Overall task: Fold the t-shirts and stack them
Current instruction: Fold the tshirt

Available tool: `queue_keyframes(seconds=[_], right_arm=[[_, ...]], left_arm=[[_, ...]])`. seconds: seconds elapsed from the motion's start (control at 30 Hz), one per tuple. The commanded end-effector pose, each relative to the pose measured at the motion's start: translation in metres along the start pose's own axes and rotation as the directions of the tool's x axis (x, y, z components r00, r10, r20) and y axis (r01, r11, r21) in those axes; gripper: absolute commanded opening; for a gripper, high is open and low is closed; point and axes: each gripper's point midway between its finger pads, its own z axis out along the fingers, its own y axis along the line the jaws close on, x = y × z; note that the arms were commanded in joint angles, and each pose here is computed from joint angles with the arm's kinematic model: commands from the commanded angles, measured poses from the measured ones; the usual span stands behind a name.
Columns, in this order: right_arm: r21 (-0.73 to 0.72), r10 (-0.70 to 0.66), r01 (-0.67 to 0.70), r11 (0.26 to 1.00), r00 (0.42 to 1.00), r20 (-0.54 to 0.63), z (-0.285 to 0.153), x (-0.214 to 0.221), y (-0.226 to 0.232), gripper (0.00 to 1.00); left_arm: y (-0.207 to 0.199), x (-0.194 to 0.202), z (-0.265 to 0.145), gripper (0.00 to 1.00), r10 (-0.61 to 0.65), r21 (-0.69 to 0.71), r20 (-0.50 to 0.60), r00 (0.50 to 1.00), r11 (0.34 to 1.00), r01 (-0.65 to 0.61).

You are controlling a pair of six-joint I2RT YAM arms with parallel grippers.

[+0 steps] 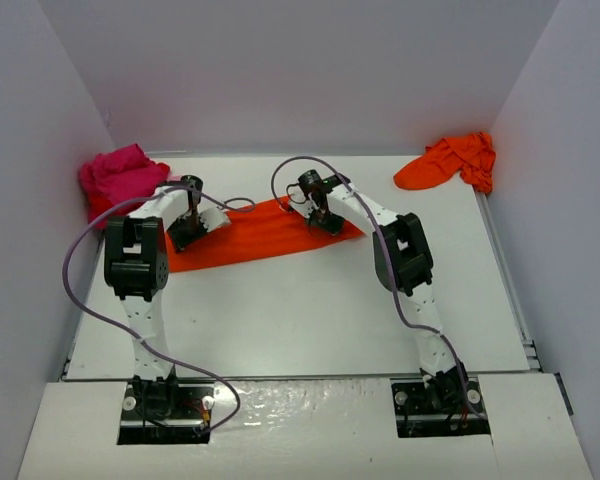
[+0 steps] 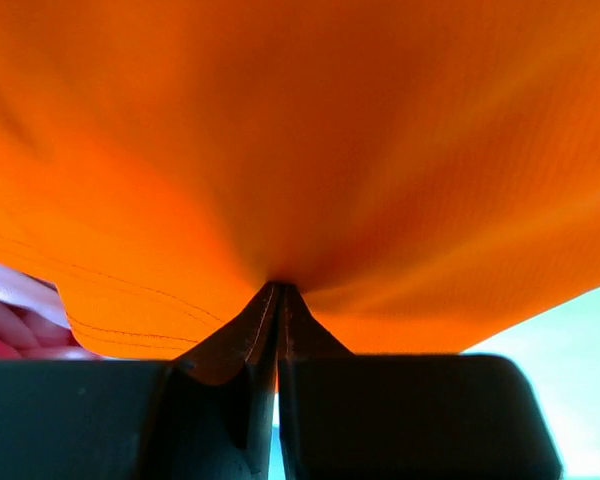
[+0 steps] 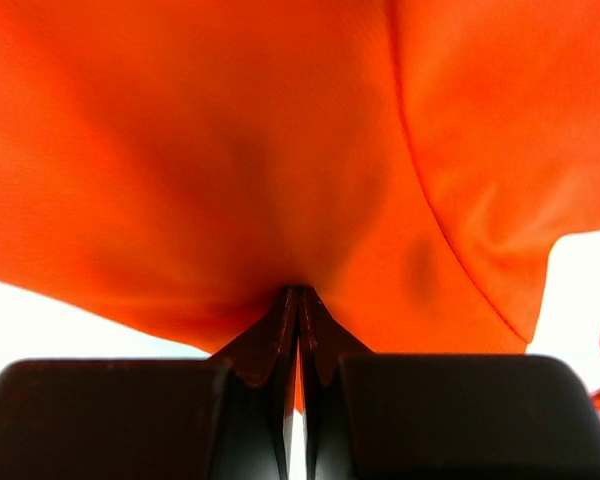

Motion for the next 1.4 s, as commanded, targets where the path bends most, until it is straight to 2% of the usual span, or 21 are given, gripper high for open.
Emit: queue_keyframes(seconds=[0.0, 0.2, 0.43, 0.47, 0.53, 0.7, 0.77, 0.87, 0.9, 0.97, 1.03, 1.13, 1.23, 1.37], right_arm=[[0.017, 0.009, -0.006, 1.000, 0.984, -0.180, 0.024, 0.051, -0.023, 0.00], [0.105, 0.013, 0.009, 0.994, 0.979, -0.205, 0.055, 0.048, -0.064, 0.00], [0.257, 0.002, 0.019, 0.966, 0.997, -0.083, 0.062, 0.010, -0.100, 0.00], [0.280, 0.000, 0.015, 0.960, 0.999, -0.054, 0.059, 0.003, -0.106, 0.00], [0.327, 0.008, -0.004, 0.945, 1.000, -0.010, 0.049, -0.008, -0.115, 0.00], [0.421, 0.069, -0.103, 0.901, 0.993, 0.095, -0.004, -0.017, -0.145, 0.00], [0.470, 0.111, -0.166, 0.867, 0.983, 0.143, -0.037, -0.014, -0.159, 0.00], [0.521, 0.152, -0.241, 0.819, 0.966, 0.208, -0.079, -0.013, -0.170, 0.00], [0.551, 0.175, -0.287, 0.783, 0.953, 0.246, -0.105, -0.012, -0.178, 0.01], [0.621, 0.210, -0.368, 0.692, 0.926, 0.315, -0.153, -0.009, -0.195, 0.04], [0.645, 0.223, -0.427, 0.634, 0.900, 0.376, -0.191, -0.007, -0.204, 0.06], [0.674, 0.237, -0.447, 0.588, 0.892, 0.384, -0.226, 0.012, -0.202, 0.09], [0.673, 0.235, -0.413, 0.614, 0.909, 0.344, -0.225, 0.029, -0.187, 0.09], [0.651, 0.255, -0.388, 0.652, 0.921, 0.294, -0.219, 0.063, -0.156, 0.05]], left_arm=[[-0.021, 0.042, -0.009, 0.00, 0.117, 0.086, -0.167, 0.979, 0.991, -0.103], [-0.063, 0.038, -0.012, 0.00, 0.277, 0.167, -0.247, 0.929, 0.956, -0.241], [-0.138, 0.000, -0.028, 0.00, 0.480, 0.255, -0.246, 0.842, 0.870, -0.421], [-0.155, -0.012, -0.031, 0.00, 0.522, 0.265, -0.229, 0.822, 0.846, -0.463], [-0.179, -0.036, -0.038, 0.00, 0.557, 0.285, -0.174, 0.812, 0.818, -0.500], [-0.228, -0.091, -0.067, 0.00, 0.568, 0.290, -0.003, 0.823, 0.788, -0.542], [-0.237, -0.122, -0.090, 0.00, 0.541, 0.222, 0.109, 0.834, 0.805, -0.551], [-0.230, -0.152, -0.121, 0.00, 0.477, 0.107, 0.239, 0.846, 0.853, -0.512], [-0.221, -0.161, -0.136, 0.00, 0.453, 0.041, 0.281, 0.846, 0.875, -0.482], [-0.208, -0.161, -0.159, 0.00, 0.442, -0.035, 0.315, 0.840, 0.890, -0.455], [-0.195, -0.155, -0.172, 0.00, 0.439, -0.092, 0.322, 0.839, 0.896, -0.434], [-0.166, -0.129, -0.176, 0.00, 0.407, -0.146, 0.285, 0.868, 0.913, -0.380], [-0.128, -0.098, -0.160, 0.00, 0.337, -0.178, 0.217, 0.916, 0.936, -0.303], [-0.075, -0.047, -0.114, 0.00, 0.237, -0.222, 0.046, 0.970, 0.949, -0.222]])
